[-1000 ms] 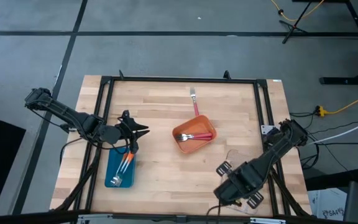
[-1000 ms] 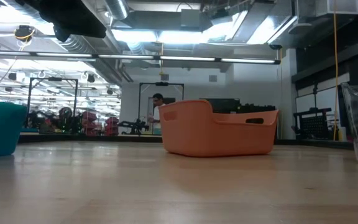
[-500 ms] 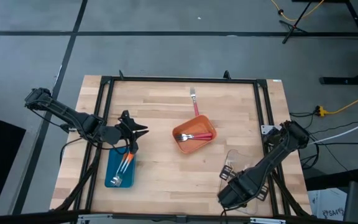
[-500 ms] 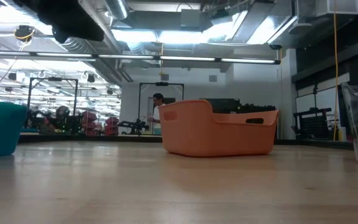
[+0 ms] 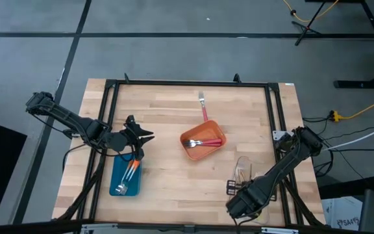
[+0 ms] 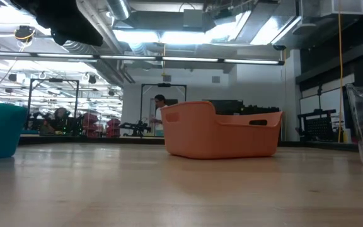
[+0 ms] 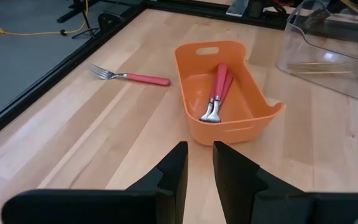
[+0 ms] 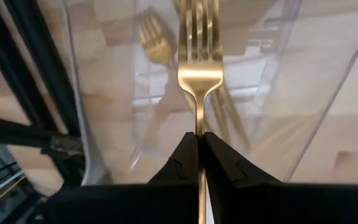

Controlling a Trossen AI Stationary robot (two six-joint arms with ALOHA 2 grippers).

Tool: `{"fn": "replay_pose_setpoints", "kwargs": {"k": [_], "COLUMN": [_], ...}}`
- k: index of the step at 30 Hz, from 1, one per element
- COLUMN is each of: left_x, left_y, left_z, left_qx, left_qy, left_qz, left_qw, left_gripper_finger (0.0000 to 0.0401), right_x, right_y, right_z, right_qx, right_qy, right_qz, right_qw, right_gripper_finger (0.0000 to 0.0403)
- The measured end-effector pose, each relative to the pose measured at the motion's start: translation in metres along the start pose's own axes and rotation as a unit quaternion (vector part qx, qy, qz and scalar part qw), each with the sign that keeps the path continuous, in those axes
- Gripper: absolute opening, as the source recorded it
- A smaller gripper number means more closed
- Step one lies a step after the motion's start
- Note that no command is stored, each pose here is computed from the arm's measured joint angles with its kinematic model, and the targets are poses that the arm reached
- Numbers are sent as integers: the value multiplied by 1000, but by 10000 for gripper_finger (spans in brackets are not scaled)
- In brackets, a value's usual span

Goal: Sort silverware by color (type)
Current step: Put the gold fork into the transparent bin

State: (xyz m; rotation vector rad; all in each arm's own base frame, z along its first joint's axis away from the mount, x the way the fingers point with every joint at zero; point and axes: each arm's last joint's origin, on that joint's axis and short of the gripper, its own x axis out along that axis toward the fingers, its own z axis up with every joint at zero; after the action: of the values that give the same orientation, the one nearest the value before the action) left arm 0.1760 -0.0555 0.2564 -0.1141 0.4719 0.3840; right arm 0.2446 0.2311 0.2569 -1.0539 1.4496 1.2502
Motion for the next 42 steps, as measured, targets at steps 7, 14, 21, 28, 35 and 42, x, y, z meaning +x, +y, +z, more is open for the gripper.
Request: {"fn": "replay_pose_setpoints", "kwargs": {"k": [7, 14, 21, 28, 35, 42], "left_x": [0, 0, 0, 0, 0, 0], "left_y": [1, 2, 2, 2, 2, 2], "left_z": [-3, -3, -4, -4, -3, -3], "left_qx": [10, 13, 14, 14, 14, 14], "left_qy": [11, 14, 16, 16, 15, 15], "left_qz": [6, 7, 8, 8, 8, 8], "left_qw": [1000, 1000, 1000, 1000, 1000, 1000], "left_gripper_finger": [70, 70, 70, 70, 70, 70], "right_x": [0, 7, 26, 41, 58, 73], "right_y": [-4, -7, -7, -12, -15, -14], "right_z": [7, 9, 5, 7, 8, 4], "right_qx": [-17, -18, -37, -45, -47, -44], "right_qy": [-51, -58, -32, -51, -62, -53], "right_qz": [-7, -11, -1, -19, -30, -21], "right_qw": [999, 998, 999, 997, 997, 997], "right_gripper_finger": [1, 1, 1, 1, 1, 1]}}
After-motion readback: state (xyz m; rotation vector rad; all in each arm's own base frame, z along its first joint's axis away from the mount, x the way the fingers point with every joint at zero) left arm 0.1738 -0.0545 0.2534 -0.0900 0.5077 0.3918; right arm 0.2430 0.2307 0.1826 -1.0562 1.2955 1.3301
